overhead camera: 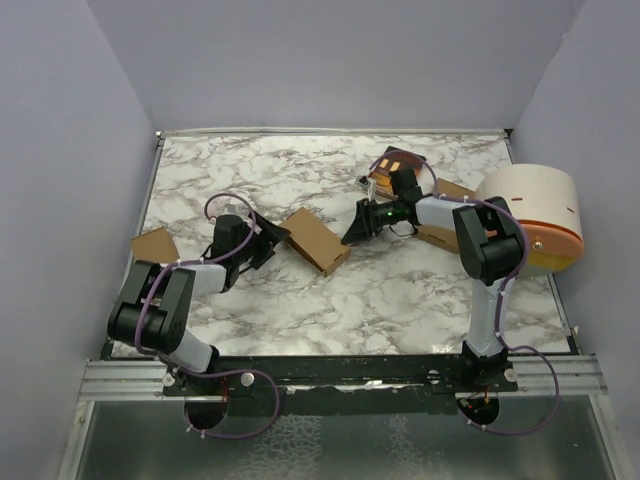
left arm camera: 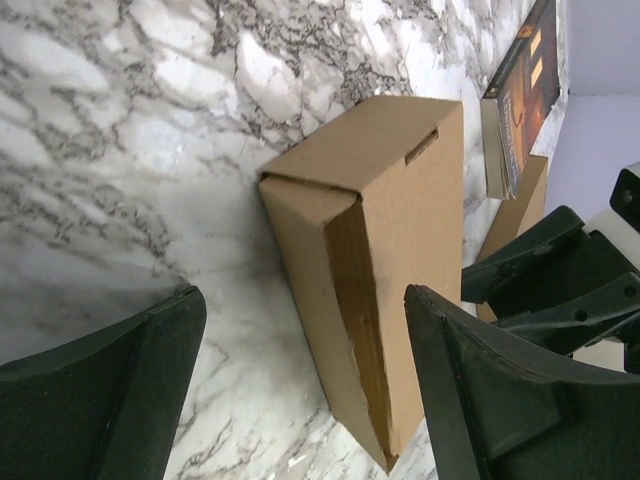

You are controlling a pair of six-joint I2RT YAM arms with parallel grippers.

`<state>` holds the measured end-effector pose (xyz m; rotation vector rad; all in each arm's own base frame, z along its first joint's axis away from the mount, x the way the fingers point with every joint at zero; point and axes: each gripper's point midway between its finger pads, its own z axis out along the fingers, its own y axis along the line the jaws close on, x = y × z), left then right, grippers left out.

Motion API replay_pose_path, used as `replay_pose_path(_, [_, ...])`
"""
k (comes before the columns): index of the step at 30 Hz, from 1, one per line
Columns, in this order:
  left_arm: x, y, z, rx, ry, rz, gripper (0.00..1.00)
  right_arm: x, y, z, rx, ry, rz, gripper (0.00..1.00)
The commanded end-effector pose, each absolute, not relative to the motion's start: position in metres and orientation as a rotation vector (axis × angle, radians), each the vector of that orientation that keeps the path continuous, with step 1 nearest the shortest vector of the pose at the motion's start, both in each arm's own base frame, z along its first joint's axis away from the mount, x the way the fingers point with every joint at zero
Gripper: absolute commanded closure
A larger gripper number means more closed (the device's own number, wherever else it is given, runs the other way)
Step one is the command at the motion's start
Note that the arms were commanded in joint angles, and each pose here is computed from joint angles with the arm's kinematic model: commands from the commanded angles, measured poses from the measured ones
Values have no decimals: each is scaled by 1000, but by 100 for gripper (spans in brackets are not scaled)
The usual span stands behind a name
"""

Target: Fold the paper box

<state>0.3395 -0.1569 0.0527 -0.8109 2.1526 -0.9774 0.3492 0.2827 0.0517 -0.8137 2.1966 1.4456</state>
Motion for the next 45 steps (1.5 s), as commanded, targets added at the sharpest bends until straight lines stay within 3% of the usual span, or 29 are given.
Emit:
replay_pose_path(1, [363, -163, 67, -740, 2112, -1036, 19, 344, 279, 22, -818, 2287, 1384, 56])
replay_pose_path(4, [372, -164, 61, -755, 2123, -1031, 23, 344, 279, 22, -818, 2288, 1384, 55])
replay_pose_path(9, [379, -166, 57, -772, 2126, -1054, 48, 344, 279, 23, -820, 2285, 1381, 55])
replay_pose_path(11, [380, -166, 55, -778, 2129, -1056, 51, 344, 279, 22, -819, 2286, 1382, 55])
replay_pose_path(16, [379, -166, 51, -777, 2142, -1059, 84, 344, 279, 22, -819, 2288, 1382, 56])
replay_pose_path(18, [377, -167, 51, -771, 2147, -1067, 86, 344, 279, 22, -818, 2289, 1381, 55])
replay_pose_path(22, [375, -169, 51, -754, 2158, -1077, 84, 344, 279, 22, -820, 2287, 1379, 55])
replay_pose_path(28, [372, -165, 61, -703, 2133, -1062, 68, 344, 279, 21, -820, 2289, 1380, 55])
replay_pose_path(39, [341, -165, 93, -538, 1995, -1133, 22, 344, 279, 21, -820, 2289, 1384, 55])
replay_pose_path(45, [311, -189, 102, -523, 1932, -1344, 18, 344, 279, 21, -820, 2289, 1382, 55])
